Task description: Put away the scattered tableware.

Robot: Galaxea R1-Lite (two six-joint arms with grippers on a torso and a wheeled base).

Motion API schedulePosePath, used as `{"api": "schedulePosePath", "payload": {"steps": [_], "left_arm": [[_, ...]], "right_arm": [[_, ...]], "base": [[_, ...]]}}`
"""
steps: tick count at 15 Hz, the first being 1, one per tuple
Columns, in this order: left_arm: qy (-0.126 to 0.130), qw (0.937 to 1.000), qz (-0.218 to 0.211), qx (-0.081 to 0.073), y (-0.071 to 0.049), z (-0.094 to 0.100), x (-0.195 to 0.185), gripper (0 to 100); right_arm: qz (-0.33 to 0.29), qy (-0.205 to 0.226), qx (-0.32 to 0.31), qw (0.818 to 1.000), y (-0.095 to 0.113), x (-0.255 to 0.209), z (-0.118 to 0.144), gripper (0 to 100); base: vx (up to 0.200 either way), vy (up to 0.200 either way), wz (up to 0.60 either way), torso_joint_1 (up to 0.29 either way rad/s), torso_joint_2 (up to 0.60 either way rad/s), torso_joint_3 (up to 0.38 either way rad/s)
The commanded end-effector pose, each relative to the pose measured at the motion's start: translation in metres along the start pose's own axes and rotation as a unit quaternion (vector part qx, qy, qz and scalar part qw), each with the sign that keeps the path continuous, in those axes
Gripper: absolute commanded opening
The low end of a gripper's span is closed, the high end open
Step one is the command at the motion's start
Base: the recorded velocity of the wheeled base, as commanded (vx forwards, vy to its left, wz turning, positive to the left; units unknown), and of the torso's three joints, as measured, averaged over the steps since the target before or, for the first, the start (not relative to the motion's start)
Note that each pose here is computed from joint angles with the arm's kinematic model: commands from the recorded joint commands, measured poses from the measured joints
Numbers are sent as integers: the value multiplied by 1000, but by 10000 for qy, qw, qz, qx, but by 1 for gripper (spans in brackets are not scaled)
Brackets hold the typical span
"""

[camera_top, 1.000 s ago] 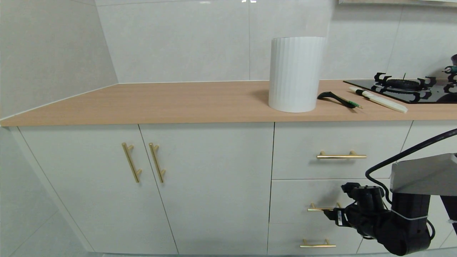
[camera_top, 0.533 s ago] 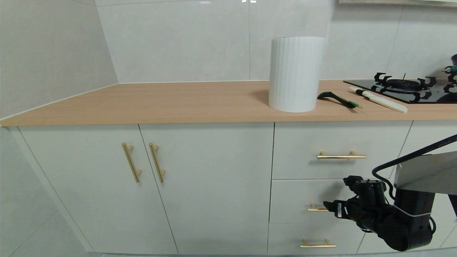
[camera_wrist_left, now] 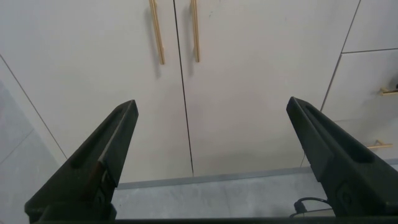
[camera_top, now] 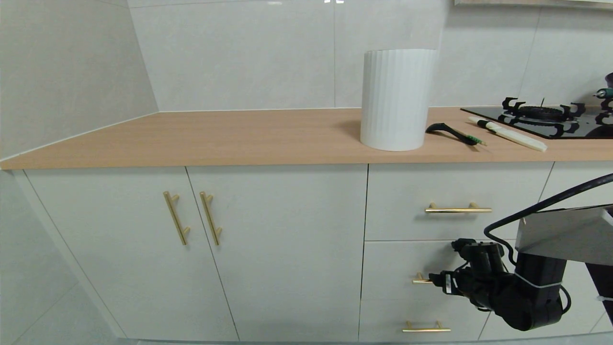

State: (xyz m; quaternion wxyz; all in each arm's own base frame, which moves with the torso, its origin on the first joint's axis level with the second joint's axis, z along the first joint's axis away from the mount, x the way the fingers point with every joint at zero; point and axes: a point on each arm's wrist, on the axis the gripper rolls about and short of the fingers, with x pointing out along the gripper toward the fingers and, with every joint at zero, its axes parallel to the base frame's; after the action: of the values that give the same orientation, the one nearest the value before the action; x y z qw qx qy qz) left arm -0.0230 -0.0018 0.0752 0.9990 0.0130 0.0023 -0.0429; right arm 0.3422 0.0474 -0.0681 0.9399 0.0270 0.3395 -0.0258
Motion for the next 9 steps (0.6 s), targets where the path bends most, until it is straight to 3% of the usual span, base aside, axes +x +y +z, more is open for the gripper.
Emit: {"api": "schedulePosePath", "payload": {"steps": [1,9], "left_arm": [[2,10000,-1,-1,0,0,0,100],[2,10000,-1,-1,0,0,0,100]], "right_arm": [[5,53,-21,10000,1,2,-3,100],[-8,136,-95,9999,0,3,-8,100]], "base": [[0,0,0,0,0,0],[0,0,0,0,0,0]]}}
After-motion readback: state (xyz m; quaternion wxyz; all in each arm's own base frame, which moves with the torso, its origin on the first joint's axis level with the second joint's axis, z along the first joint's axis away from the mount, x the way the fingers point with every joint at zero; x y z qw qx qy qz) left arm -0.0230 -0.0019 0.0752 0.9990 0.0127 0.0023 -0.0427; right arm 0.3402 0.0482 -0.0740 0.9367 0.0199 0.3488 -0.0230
